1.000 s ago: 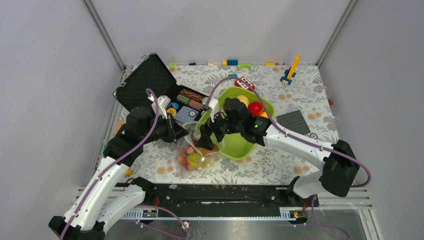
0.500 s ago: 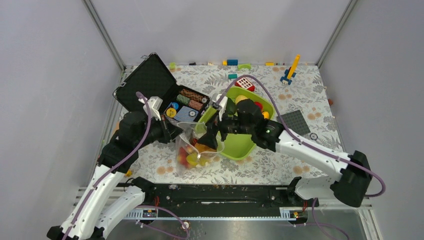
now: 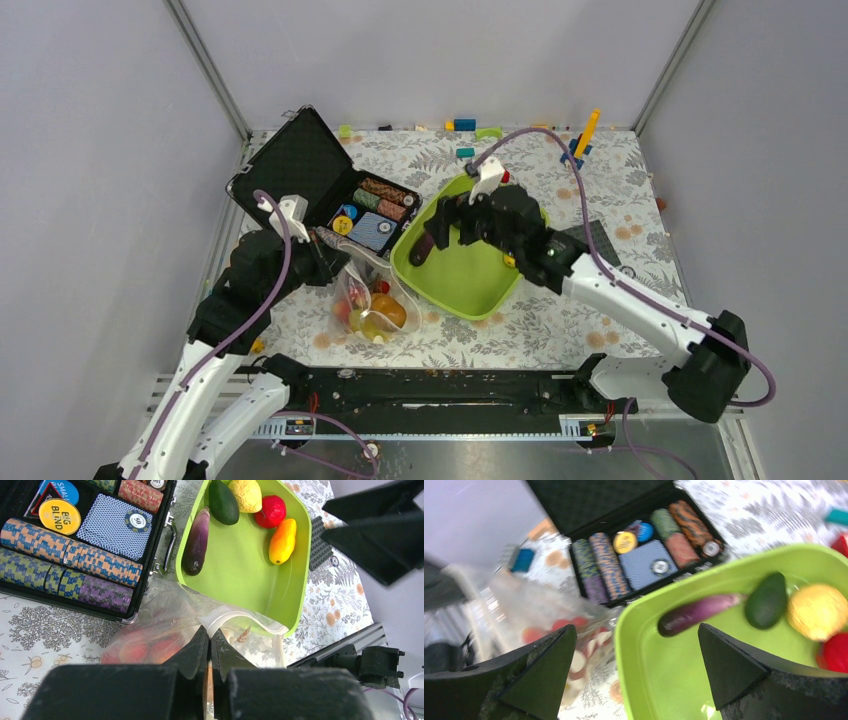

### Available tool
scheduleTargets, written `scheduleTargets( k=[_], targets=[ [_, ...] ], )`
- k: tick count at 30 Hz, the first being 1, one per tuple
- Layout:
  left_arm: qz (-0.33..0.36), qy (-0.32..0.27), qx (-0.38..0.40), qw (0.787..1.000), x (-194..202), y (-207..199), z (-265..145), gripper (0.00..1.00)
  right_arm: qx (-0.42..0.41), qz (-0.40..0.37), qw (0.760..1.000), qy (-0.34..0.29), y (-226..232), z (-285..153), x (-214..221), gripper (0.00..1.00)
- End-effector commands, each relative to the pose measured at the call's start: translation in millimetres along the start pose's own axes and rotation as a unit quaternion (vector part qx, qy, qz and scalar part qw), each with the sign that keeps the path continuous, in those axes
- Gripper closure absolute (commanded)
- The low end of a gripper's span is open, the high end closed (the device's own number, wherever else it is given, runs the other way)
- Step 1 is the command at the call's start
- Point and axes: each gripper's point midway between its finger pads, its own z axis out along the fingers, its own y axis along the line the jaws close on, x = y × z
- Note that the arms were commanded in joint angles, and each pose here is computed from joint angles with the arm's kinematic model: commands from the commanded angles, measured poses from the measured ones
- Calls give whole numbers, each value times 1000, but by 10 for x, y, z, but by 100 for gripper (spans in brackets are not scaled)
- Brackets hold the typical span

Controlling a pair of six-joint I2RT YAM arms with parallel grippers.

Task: Place the food in the zip-top bag and seal the zipper
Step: Pick up the fake vegetable from the bin.

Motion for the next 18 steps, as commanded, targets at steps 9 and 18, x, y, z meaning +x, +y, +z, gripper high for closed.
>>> scheduleTargets(
  k=[9, 18],
  targets=[
    [-2, -39, 4, 999, -225, -62, -23, 100, 170, 257, 945, 114, -905, 578, 572, 0],
    [-2, -38, 3, 999, -219, -54, -21, 100, 152, 434, 881, 112, -826, 1220, 995, 0]
  ],
)
